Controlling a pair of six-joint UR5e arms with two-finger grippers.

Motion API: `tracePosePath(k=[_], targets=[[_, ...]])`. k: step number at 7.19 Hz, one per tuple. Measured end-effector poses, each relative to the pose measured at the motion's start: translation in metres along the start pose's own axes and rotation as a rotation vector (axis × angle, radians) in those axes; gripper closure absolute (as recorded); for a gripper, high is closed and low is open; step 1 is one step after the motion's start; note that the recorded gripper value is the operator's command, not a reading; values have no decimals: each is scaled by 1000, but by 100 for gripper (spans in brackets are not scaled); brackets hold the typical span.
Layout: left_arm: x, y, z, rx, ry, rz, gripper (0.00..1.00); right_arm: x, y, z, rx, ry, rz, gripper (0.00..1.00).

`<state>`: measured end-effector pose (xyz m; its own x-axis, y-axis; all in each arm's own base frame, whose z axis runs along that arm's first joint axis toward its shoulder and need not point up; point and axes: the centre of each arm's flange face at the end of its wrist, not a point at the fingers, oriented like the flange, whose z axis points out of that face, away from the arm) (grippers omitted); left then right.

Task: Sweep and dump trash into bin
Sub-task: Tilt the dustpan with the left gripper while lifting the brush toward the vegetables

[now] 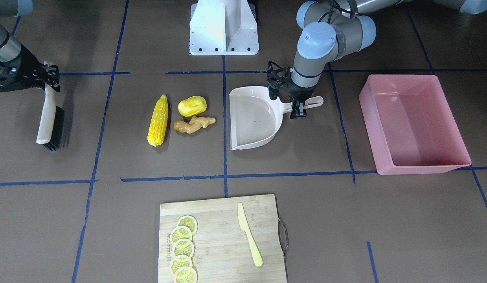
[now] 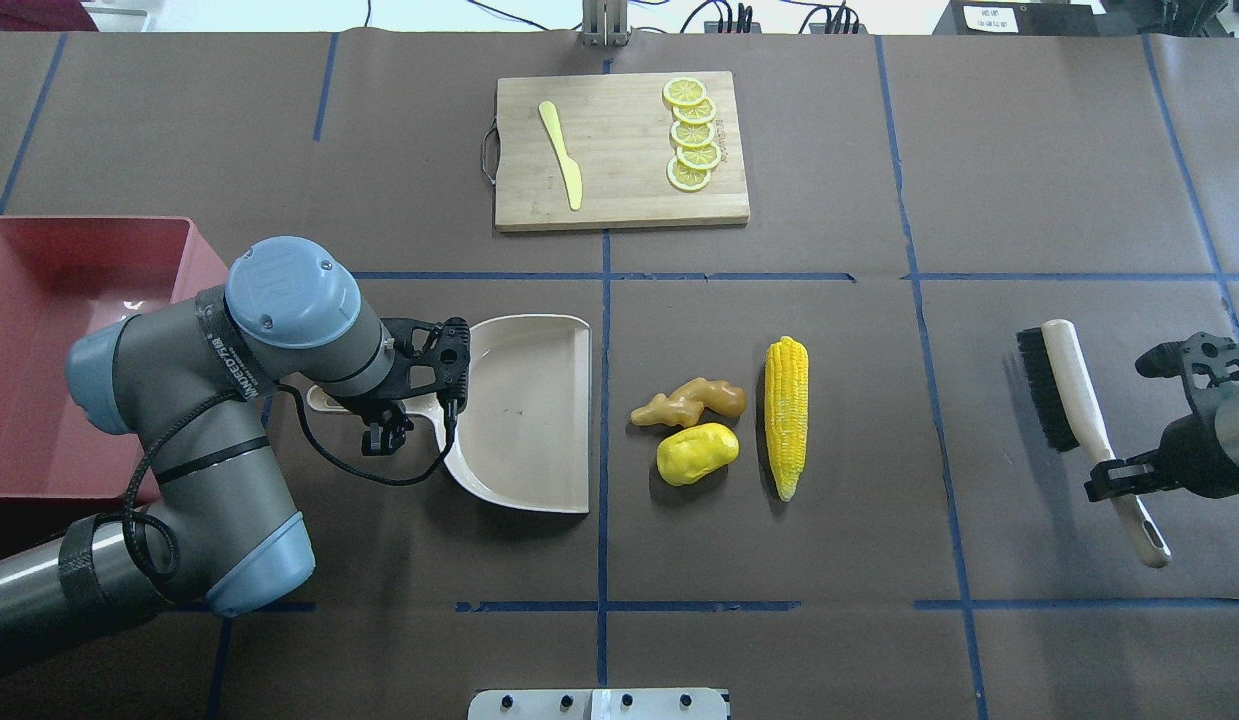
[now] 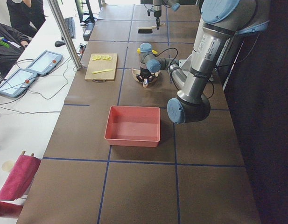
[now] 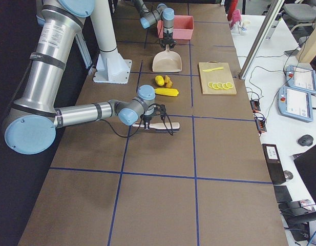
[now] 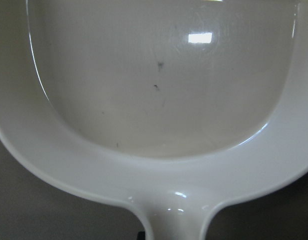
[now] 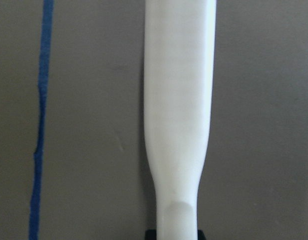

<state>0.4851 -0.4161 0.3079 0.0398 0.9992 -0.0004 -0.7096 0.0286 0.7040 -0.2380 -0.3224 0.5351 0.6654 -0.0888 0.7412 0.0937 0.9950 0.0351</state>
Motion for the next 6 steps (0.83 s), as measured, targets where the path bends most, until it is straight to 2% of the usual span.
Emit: tracePosePath(k=[3, 6], targets=[[3, -4, 0, -3, 6, -5, 99, -66, -5, 14, -25, -30, 55, 100], [3, -9, -4, -25, 15, -16, 99, -149, -34, 14, -53, 19, 86, 100]])
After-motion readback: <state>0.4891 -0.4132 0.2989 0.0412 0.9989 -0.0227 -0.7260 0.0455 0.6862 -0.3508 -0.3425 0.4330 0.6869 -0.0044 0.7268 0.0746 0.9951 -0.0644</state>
